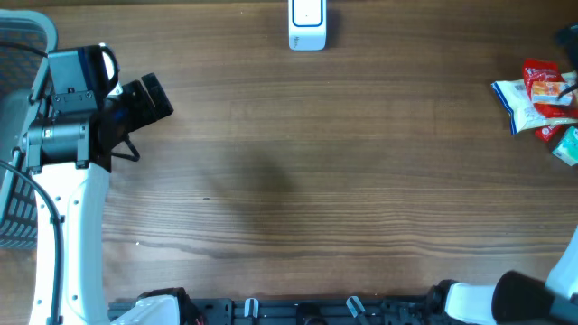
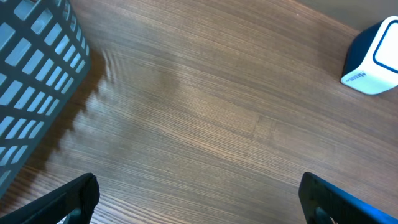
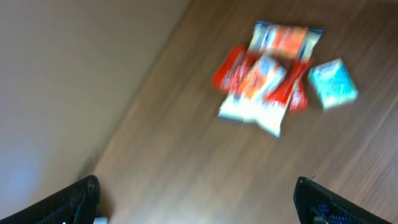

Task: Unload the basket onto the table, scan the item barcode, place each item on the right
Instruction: 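Withdraw the right gripper from the snack pile toward the front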

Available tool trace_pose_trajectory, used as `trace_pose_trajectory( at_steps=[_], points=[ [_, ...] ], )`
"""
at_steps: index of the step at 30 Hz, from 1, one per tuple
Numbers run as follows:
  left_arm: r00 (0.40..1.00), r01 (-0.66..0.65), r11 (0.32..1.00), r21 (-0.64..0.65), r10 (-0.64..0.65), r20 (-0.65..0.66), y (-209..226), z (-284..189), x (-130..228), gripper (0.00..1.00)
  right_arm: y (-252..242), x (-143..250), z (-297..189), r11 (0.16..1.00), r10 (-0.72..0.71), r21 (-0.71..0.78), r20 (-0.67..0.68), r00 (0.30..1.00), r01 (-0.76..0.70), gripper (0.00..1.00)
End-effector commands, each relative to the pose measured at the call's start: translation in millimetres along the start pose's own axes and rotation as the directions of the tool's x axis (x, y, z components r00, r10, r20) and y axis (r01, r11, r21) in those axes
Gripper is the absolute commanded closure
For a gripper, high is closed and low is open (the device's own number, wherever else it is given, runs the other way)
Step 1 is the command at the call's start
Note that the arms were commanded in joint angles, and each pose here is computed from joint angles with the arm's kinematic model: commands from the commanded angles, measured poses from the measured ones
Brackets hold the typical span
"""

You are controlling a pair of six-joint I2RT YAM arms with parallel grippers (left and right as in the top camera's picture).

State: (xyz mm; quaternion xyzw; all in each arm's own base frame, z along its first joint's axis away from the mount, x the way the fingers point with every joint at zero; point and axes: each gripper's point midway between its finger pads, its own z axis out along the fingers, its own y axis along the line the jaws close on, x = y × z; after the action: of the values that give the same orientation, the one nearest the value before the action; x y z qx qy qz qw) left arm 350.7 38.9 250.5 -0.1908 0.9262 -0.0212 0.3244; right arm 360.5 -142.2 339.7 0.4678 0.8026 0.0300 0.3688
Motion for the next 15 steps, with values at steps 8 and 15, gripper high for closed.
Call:
trace_pose_trajectory(
  at_steps=[8, 15],
  points=[
    [1.0, 0.02, 1.0, 0.002, -0.02, 0.012, 0.8, -2.8, -2.6, 0.0, 65.1, 156.2, -11.3, 0.899, -0.437, -0.156, -0.236, 0.868, 0.41, 0.0],
    [1.0, 0.02, 1.0, 0.002, -0.02, 0.012, 0.8, -2.8, -2.6, 0.0, 68.6, 191.1, -41.7, 0.822, -0.57, -0.172, -0.218, 0.793, 0.543, 0.0]
  ],
)
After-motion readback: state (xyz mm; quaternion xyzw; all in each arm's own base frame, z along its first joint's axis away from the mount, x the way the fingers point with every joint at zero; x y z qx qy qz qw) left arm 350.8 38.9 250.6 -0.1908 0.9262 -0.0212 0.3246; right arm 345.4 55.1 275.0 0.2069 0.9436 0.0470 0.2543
